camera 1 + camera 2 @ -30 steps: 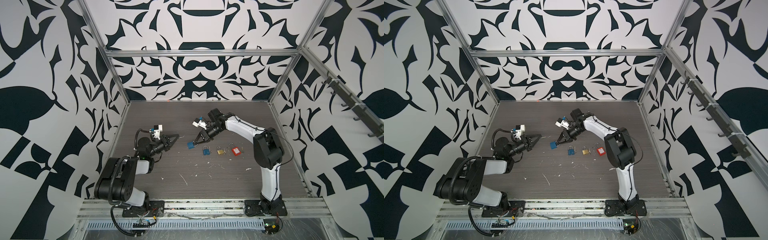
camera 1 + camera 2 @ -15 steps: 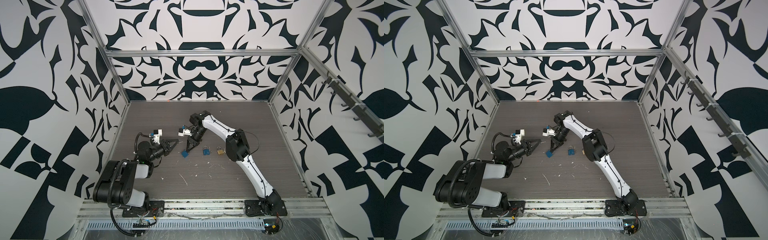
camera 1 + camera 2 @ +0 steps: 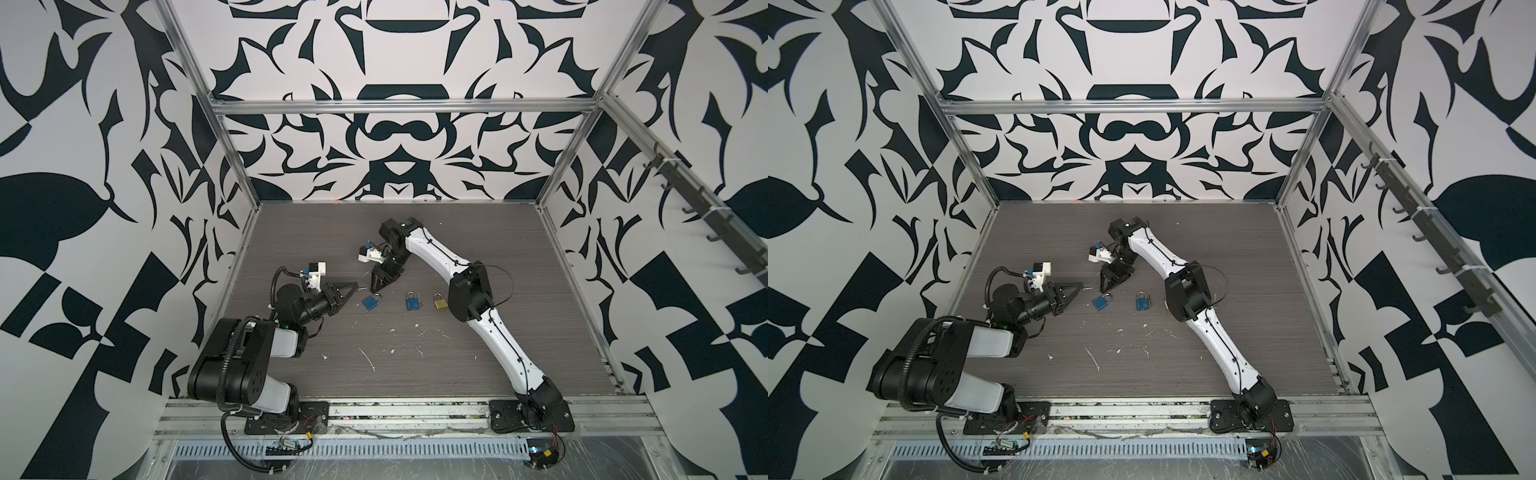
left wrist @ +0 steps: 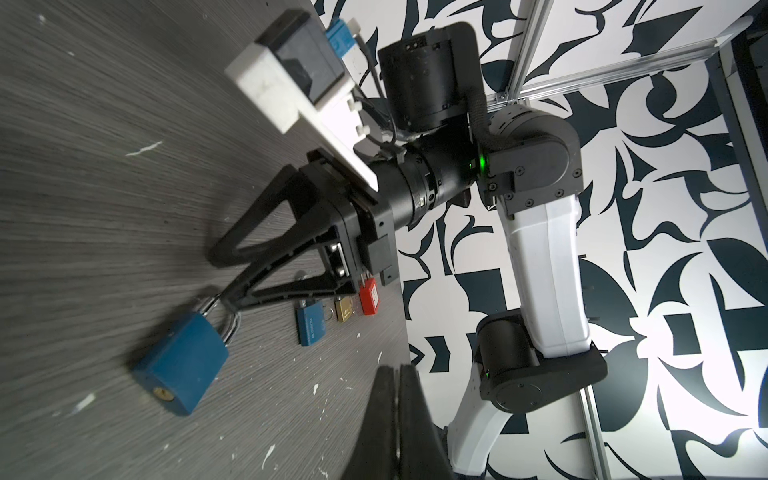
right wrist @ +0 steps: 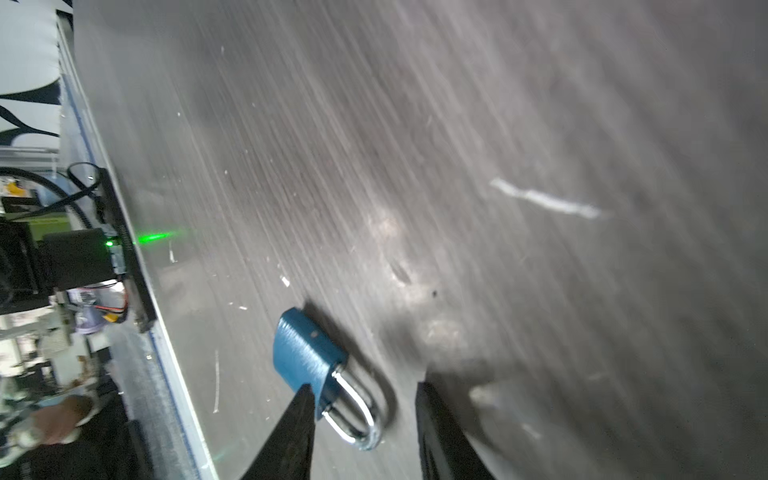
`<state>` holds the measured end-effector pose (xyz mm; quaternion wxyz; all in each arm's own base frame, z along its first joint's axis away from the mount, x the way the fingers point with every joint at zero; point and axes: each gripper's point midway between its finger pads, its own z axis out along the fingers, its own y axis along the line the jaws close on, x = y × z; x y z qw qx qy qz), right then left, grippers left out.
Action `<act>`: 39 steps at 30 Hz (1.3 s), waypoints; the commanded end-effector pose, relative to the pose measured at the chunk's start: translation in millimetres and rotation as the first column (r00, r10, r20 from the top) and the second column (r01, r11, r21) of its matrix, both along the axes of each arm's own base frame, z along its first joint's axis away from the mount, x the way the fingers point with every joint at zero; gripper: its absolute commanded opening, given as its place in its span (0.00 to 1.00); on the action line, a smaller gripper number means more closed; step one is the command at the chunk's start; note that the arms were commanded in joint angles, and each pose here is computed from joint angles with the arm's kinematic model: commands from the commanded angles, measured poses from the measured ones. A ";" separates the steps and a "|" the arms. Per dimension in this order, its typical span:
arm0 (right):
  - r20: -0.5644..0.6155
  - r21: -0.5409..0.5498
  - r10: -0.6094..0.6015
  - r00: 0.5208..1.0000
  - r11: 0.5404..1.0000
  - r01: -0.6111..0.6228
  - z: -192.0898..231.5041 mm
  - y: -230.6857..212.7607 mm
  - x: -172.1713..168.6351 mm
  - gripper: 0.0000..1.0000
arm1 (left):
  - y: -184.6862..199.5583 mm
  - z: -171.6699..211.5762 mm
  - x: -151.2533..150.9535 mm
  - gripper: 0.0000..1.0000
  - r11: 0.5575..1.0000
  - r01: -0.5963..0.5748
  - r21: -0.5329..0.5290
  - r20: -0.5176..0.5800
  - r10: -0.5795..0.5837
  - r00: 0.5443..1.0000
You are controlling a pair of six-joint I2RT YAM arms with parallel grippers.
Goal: Lock with the key
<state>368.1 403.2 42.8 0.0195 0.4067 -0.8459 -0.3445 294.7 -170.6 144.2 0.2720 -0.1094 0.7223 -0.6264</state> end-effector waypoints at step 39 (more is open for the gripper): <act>0.350 0.182 -0.515 0.783 0.857 0.482 156.3 -102.0 -29.9 0.44 | -87.0 -116.9 19.5 0.24 0.894 -0.216 0.394 -0.193 0.310 0.931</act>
